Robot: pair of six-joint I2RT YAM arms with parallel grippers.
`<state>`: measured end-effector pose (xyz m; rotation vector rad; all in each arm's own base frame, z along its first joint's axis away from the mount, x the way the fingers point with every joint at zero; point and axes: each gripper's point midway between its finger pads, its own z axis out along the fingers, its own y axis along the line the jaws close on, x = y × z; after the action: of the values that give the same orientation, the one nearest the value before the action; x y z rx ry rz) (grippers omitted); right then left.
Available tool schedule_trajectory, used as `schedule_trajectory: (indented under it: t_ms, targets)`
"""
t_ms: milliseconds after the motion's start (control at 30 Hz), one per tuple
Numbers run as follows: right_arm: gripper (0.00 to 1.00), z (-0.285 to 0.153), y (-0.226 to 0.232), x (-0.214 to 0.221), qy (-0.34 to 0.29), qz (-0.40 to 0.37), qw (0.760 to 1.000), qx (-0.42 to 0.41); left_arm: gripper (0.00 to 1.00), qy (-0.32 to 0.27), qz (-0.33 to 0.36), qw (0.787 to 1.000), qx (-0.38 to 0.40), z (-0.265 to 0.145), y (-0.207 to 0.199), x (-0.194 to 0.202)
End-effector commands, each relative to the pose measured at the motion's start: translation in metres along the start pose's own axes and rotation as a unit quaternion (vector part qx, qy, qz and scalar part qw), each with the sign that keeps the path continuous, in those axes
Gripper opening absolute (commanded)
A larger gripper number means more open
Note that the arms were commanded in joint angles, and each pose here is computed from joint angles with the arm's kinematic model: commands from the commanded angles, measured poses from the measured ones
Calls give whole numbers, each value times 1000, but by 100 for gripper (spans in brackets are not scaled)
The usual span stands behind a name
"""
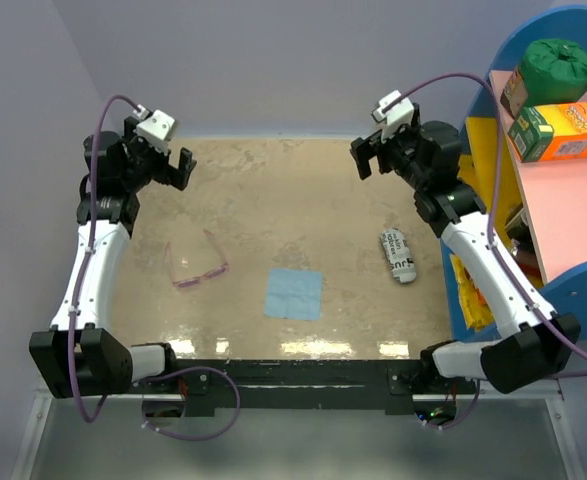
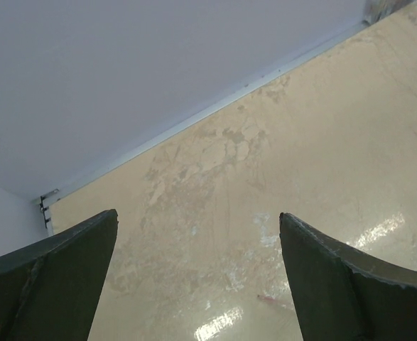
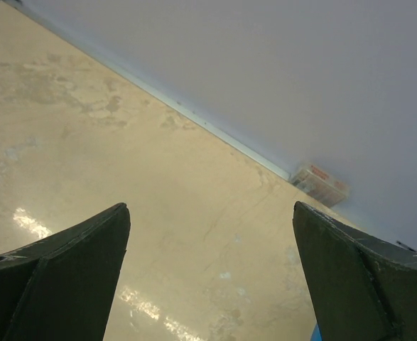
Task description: Organize the sunglasses
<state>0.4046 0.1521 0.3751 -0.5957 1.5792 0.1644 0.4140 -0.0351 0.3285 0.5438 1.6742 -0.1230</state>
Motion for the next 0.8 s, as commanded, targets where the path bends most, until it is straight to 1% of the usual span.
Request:
schedule_trajectory:
  t_ms: [0,67,100,200,233,300,367,500,567,633,667,733,767]
  targets:
    - [99,17,-12,25,28,-23,998,45,100,34,29,999,10,-4,-6,30]
    - [99,25,-12,38,41,-17,998,51,100,49,26,998,15,-6,-11,44]
    - [99,31,-14,53,60,-14,996,64,100,48,26,998,16,-7,-13,45]
    - [98,40,-21,71,88,-7,992,89,100,56,18,998,25,-9,-20,55]
    - [99,47,-20,86,107,-7,990,91,100,56,16,998,27,-9,-21,57]
    - [99,51,-22,101,131,-6,986,101,100,56,10,998,33,-9,-26,61]
    - [98,59,-17,125,163,0,982,97,100,57,5,997,42,-9,-30,66]
    - [98,69,-7,157,205,26,974,88,100,60,-3,997,52,-6,-34,71]
    - [98,73,-3,176,229,35,969,88,100,60,-9,996,62,-5,-38,73]
    - [97,75,-3,183,243,39,965,89,100,61,-10,996,68,-5,-41,75]
    - [97,72,0,196,271,42,958,85,100,61,-11,996,71,-5,-42,74]
    - [97,68,-1,198,289,40,953,86,100,63,-11,995,78,-7,-45,74]
    - [97,61,2,206,310,36,946,82,100,63,-12,995,81,-8,-46,75]
